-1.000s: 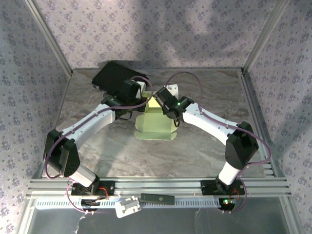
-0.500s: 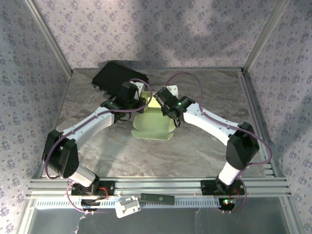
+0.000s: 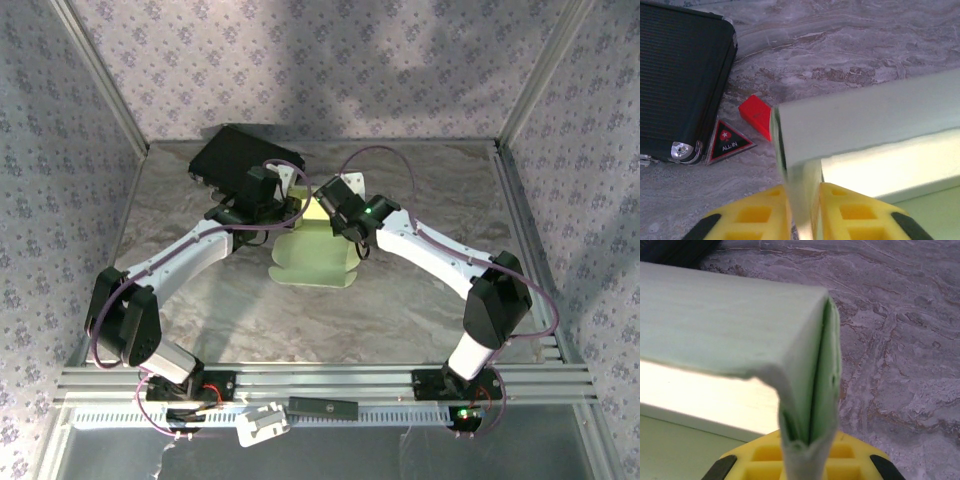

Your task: Fold the paper box

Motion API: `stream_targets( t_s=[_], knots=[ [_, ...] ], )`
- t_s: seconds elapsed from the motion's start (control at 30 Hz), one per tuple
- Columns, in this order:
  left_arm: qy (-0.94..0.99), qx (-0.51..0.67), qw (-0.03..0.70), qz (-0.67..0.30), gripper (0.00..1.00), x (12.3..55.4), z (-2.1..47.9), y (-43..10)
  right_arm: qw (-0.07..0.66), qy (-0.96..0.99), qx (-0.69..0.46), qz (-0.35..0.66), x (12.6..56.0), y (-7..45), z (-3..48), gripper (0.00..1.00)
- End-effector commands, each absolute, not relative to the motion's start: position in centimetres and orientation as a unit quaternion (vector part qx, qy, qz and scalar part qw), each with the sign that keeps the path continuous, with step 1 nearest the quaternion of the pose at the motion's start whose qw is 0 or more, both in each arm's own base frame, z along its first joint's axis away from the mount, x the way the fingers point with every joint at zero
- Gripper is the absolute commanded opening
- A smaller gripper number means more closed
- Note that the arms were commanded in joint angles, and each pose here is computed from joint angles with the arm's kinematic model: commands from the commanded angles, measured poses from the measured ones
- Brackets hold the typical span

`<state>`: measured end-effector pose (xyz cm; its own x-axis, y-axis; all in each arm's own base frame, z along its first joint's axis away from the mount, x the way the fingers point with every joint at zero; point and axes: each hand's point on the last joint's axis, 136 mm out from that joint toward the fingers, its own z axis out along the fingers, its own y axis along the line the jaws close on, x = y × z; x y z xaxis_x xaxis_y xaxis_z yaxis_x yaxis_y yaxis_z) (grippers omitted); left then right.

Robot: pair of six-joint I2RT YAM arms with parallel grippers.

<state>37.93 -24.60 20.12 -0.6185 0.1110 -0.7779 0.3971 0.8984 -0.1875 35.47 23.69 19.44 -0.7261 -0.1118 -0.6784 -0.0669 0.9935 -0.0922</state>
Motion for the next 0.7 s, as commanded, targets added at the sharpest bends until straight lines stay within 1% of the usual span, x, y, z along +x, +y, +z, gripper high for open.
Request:
stream_targets(
  t_s=[0.0,0.13,0.23,0.37,0.67],
  knots=[
    [0.862,0.141,0.453,-0.18,0.25,38.75,22.36,-24.68,0.358,0.931,-0.065,-0.023,34.78,24.77,19.76,0.0],
    [0.862,0.144,0.453,-0.175,0.24,39.06,22.23,-24.73,0.359,0.931,-0.064,-0.02,34.77,24.85,19.84,0.0],
    [0.863,0.146,0.452,-0.173,0.12,39.22,22.02,-24.79,0.359,0.931,-0.063,-0.018,34.77,24.86,19.91,0.0],
    [0.865,0.146,0.455,-0.153,0.0,39.17,21.83,-24.67,0.36,0.931,-0.06,-0.02,34.78,24.76,20.11,0.0],
    [0.868,0.115,0.481,-0.038,0.0,38.75,21.76,-24.01,0.355,0.933,-0.052,-0.025,34.83,24.92,19.79,0.0]
  ],
)
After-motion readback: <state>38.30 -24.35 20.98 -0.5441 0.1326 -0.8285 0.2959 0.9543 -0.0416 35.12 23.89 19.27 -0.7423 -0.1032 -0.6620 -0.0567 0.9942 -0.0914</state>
